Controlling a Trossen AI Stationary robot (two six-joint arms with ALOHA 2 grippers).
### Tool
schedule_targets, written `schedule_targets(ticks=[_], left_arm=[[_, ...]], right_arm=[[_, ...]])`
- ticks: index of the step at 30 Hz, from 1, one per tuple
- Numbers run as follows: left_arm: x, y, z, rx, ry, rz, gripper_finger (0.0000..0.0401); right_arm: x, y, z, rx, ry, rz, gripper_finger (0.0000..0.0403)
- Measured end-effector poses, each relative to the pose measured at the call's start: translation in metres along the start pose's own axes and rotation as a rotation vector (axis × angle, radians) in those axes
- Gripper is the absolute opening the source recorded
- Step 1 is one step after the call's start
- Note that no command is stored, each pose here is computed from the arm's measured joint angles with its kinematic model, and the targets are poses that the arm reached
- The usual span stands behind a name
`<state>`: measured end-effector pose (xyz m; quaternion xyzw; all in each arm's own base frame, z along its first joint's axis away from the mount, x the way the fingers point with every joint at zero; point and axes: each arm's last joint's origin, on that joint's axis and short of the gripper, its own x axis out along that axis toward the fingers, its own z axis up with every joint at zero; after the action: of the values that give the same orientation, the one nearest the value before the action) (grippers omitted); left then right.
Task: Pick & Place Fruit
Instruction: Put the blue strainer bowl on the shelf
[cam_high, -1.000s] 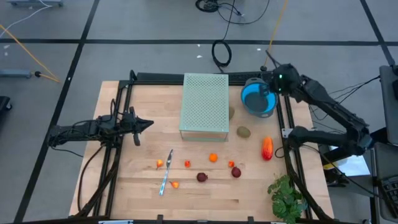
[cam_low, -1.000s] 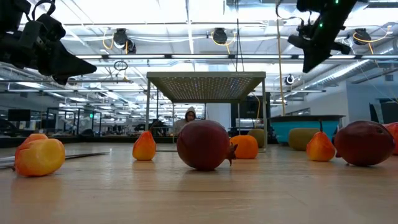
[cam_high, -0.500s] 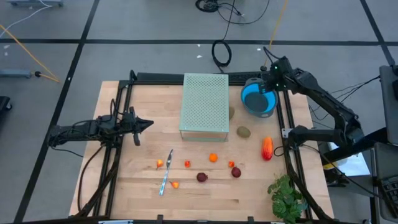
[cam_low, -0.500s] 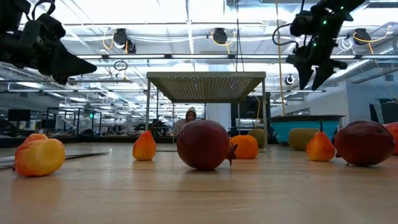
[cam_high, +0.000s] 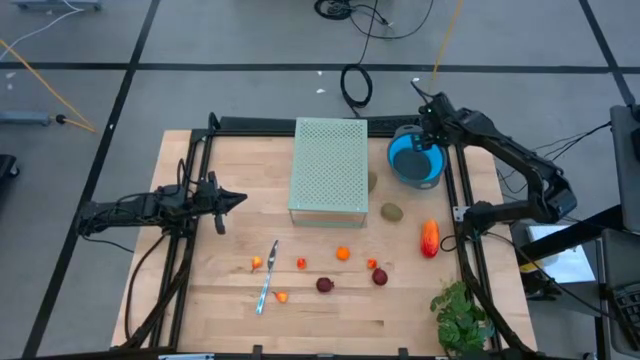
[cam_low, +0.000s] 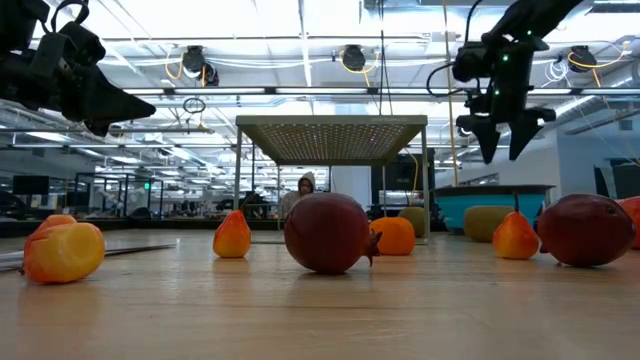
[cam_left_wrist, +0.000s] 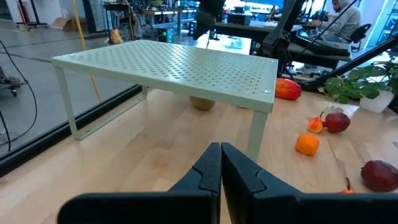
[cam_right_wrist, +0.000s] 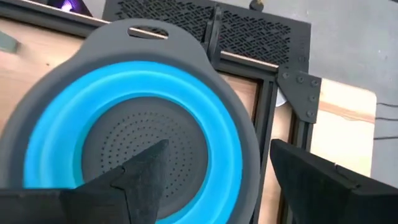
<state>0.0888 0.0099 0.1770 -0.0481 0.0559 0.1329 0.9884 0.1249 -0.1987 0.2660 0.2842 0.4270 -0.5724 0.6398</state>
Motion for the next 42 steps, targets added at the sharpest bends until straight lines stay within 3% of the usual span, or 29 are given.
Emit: schedule_targets(ticks=[8, 24, 28, 42], left_arm=[[0.0, 0.0, 0.0, -0.001, 0.0, 0.0, 0.001], [0.0, -0.001, 0.005, -0.016, -0.052, -0.007, 0.001], [0.0, -0.001, 0.006, -0.014, -0.058, -0.007, 0.001], [0.0, -0.001, 0.006, -0.014, -0.064, -0.007, 0.001]], right_arm=[[0.015, 0.003, 0.004, 0.058, 0.007, -0.105, 0.027], [0.029, 0.007, 0.002, 0.08, 0.082, -0.122, 0.027], [0.033, 0.007, -0.011, 0.181, 0.178, -0.082, 0.027], [0.035, 0.012, -0.022, 0.211, 0.18, -0.156, 0.0261]])
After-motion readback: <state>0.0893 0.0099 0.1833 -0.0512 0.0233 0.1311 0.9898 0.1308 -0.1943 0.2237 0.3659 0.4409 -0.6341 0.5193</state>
